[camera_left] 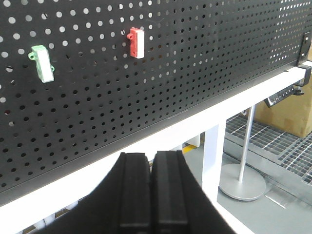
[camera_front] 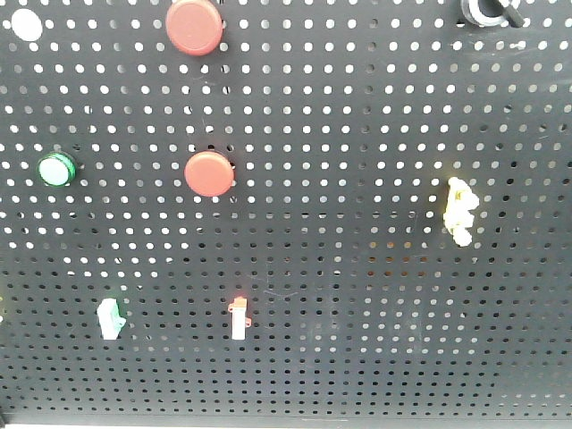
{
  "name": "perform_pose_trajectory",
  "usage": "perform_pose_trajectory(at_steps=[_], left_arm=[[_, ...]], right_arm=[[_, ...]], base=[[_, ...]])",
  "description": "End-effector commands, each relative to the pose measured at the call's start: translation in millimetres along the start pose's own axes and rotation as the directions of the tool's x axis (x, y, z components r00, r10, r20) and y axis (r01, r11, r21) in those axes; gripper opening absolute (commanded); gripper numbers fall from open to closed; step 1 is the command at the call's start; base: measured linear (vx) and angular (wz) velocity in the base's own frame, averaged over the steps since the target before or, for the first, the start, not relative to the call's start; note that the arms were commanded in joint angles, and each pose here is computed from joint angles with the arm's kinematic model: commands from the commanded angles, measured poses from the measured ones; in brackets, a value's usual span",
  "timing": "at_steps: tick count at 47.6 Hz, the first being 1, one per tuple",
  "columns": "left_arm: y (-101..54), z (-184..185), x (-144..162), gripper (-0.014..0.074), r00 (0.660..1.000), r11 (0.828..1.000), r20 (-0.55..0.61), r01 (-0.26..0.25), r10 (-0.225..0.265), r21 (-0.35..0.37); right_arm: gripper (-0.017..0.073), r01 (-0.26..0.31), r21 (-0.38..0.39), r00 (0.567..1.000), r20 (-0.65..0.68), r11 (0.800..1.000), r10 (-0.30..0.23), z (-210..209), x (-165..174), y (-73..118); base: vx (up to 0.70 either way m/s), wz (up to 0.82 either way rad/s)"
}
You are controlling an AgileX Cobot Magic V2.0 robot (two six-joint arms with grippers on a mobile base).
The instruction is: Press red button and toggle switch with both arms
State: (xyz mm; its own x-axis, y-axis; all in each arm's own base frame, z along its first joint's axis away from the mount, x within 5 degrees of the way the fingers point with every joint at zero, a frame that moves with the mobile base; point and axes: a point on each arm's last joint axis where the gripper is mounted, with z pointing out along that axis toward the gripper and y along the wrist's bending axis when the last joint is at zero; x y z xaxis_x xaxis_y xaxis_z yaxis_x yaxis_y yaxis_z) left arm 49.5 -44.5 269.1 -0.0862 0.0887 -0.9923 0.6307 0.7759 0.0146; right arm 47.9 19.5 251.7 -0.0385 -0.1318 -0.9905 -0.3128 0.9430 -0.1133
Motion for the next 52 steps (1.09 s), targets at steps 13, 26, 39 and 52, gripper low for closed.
perform_pose_trajectory(at_steps=[13,26,39,52], left_arm=[[9.8,-1,-4,0.0002,0.993,0.989,0.083,-0.072,0.083,-0.128],[24.5,-7,44,0.0002,0.986,0.919,0.121,-0.06,0.116,-0.391],[25.2,-5,77,0.0002,0.988,0.912,0.136,-0.005,0.066,-0.411],[25.2,-5,78,0.0002,0.989,0.912,0.135,-0.004,0.065,-0.411]], right_arm=[[-0.0003,0.001,0.033,0.998,0.069,0.999,-0.004,-1,-13,-3.5],[-0.0003,0.001,0.033,0.998,0.069,0.999,-0.004,-1,-13,-3.5],[-0.0003,0.001,0.033,0.998,0.069,0.999,-0.004,-1,-13,-3.5],[-0.0003,0.001,0.034,0.998,0.07,0.999,-0.004,-1,-13,-3.5]], base=[[0.0,0.0],[0.0,0.0],[0.0,0.0],[0.0,0.0]])
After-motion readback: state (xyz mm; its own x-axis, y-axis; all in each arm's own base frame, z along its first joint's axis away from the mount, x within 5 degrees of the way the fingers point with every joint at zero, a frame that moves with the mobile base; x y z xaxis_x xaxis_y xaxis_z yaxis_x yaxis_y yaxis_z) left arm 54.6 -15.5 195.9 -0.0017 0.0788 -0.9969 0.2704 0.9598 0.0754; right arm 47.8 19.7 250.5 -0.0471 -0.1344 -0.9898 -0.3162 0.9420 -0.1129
